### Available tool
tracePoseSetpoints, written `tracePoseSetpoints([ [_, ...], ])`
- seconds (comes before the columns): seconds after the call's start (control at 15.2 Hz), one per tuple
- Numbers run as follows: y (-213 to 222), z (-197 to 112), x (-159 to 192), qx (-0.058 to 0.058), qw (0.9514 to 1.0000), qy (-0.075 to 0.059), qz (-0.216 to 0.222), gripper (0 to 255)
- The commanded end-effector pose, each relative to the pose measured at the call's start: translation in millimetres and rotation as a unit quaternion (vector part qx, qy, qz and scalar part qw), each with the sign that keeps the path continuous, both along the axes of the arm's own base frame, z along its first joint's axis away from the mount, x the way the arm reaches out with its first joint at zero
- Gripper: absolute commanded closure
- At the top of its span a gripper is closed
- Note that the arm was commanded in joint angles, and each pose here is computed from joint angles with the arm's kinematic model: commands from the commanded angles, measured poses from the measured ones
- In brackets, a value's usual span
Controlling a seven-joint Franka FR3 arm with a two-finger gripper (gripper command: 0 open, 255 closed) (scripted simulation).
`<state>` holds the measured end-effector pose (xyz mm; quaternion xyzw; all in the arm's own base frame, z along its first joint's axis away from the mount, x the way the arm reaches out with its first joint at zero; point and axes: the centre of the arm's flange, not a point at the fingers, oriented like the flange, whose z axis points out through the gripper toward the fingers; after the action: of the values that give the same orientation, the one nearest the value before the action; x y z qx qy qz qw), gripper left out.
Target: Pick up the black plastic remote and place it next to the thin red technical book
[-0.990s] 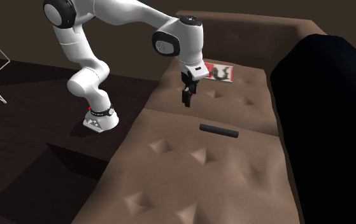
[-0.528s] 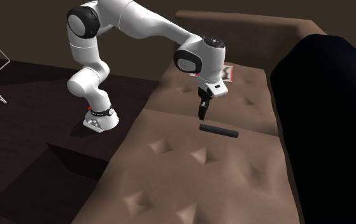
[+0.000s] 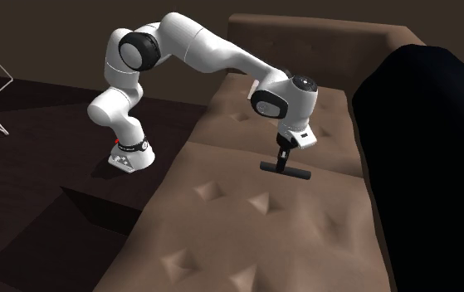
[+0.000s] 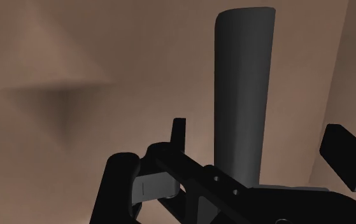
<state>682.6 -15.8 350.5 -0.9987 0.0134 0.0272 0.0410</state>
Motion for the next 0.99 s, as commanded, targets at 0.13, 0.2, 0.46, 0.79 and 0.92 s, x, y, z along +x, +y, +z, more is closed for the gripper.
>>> tracePoseSetpoints([
  [0.13,2.1,-21.6,2.3,0.0,1.0,0.0,0.0,0],
  [0.2,2.5,-26.8,2.0,0.0,1.0,0.0,0.0,0],
  [0.46,3.2,-35.1,1.5,0.0,1.0,0.0,0.0,0],
  [0.79,3.2,-35.1,1.5,0.0,1.0,0.0,0.0,0],
  [0.92,3.2,-35.1,1.5,0.0,1.0,0.0,0.0,255],
])
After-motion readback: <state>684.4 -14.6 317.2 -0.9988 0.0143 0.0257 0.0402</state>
